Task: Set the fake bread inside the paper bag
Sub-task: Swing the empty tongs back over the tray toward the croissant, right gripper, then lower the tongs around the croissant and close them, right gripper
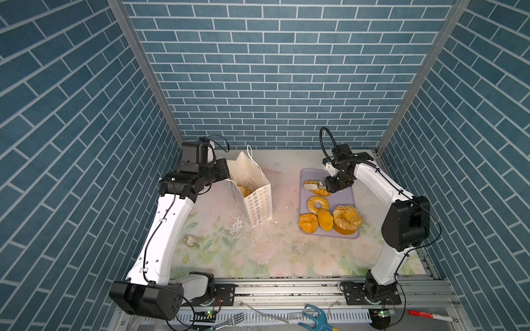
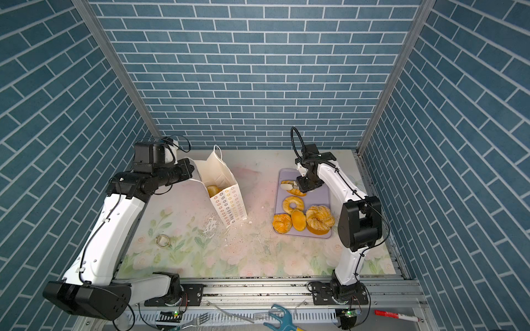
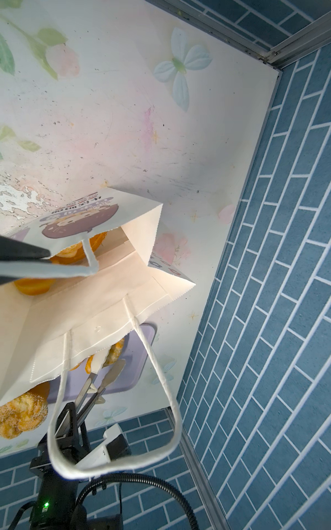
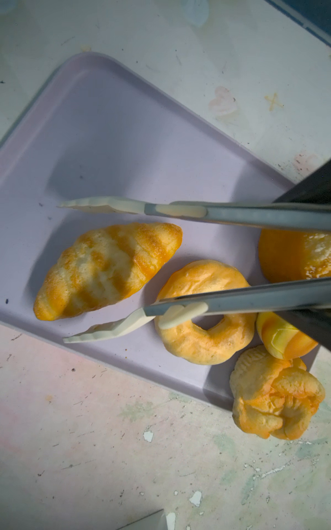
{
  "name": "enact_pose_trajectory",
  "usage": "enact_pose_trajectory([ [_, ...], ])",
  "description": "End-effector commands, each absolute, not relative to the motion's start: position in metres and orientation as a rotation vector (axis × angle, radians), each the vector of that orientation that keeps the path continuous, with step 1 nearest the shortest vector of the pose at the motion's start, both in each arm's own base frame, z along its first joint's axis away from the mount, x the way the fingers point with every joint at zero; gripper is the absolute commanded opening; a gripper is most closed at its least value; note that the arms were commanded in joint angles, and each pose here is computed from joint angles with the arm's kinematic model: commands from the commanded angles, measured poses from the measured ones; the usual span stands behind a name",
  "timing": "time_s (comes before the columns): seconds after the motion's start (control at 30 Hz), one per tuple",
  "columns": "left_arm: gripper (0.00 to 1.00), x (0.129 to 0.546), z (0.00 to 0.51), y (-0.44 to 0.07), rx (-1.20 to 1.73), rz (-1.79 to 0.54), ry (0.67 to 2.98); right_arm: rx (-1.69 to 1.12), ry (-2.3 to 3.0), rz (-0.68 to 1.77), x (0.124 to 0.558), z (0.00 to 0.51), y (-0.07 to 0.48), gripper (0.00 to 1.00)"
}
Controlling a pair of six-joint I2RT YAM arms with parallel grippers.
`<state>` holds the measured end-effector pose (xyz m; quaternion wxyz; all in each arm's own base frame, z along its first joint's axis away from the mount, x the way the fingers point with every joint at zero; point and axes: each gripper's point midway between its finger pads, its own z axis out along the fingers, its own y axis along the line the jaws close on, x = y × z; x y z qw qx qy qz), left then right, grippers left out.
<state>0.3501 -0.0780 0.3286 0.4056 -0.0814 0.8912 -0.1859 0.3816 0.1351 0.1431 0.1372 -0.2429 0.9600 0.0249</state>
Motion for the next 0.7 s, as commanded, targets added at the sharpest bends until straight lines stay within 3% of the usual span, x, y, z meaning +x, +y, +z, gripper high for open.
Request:
enact_pose_trajectory([
  [0.0, 0.0, 0.352, 0.336, -0.08, -0.192, -0.46, 2.244, -0.744, 2.786, 0.052, 0.382, 0.138, 0.132, 0.48],
  [0.67, 0.0, 0.357, 0.338, -0.082, -0.184, -0.462, 2.242, -0.465, 2.831, -0.021, 0.403, 0.136, 0.1, 0.41],
])
